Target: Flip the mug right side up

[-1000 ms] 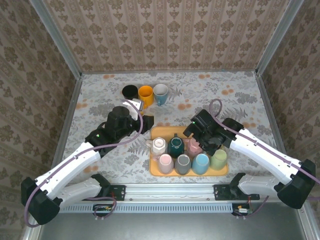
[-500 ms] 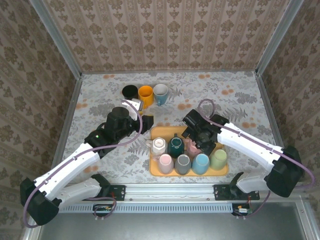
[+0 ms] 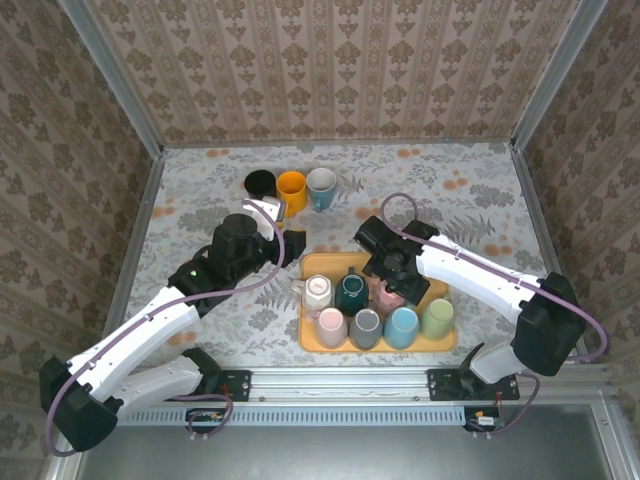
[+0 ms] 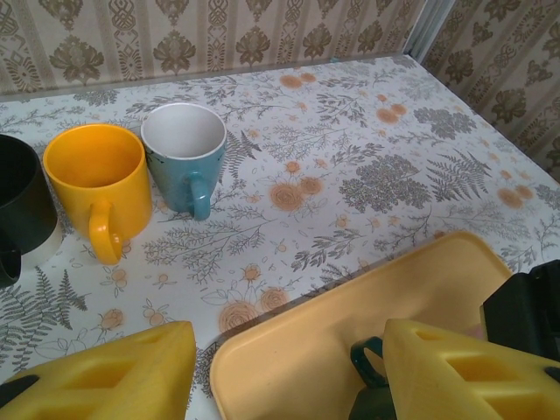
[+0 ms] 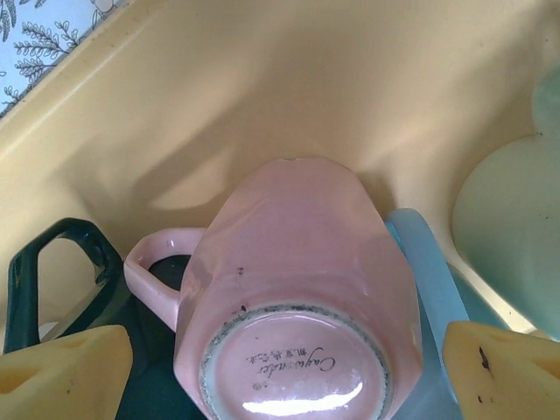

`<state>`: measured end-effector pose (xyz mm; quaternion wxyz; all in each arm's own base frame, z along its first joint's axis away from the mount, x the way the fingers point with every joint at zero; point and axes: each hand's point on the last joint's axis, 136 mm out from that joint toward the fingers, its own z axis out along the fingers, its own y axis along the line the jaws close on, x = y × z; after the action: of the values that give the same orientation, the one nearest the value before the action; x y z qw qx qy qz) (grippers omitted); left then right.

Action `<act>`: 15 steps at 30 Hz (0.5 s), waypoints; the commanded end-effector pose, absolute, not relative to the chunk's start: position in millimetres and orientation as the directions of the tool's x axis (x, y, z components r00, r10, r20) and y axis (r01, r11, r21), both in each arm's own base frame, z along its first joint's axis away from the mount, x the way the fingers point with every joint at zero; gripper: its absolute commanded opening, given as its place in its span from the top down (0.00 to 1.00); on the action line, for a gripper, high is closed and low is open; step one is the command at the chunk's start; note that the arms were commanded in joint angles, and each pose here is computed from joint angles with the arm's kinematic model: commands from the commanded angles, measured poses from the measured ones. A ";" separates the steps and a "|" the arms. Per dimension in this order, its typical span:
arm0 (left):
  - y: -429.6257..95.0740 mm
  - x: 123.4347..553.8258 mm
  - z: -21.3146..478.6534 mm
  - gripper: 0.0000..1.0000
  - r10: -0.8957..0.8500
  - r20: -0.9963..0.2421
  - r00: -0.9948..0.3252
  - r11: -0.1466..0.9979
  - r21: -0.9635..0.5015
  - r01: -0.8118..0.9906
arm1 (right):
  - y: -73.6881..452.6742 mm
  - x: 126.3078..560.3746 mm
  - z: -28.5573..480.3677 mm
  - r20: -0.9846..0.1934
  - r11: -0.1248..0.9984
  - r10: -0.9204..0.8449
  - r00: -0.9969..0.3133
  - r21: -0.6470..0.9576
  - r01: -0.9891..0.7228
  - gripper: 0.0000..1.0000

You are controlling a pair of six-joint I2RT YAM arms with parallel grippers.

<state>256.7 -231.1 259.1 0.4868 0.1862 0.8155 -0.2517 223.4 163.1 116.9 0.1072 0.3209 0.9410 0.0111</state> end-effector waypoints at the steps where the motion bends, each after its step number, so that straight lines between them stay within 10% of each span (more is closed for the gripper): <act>1: -230.4 254.7 261.5 0.40 0.068 -0.898 -0.434 0.802 -0.210 0.559 | 170.1 240.0 126.8 -0.228 0.820 0.571 -0.789 0.114 0.561 0.08; 15: -230.2 255.7 257.0 0.40 0.077 -0.895 -0.438 0.806 -0.203 0.556 | 162.5 285.6 148.7 -0.265 0.823 0.564 -0.782 0.105 0.558 0.07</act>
<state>256.7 -231.0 258.1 0.4861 0.1864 0.8160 -0.2510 284.0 174.6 144.0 0.1387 0.2999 0.9430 0.0395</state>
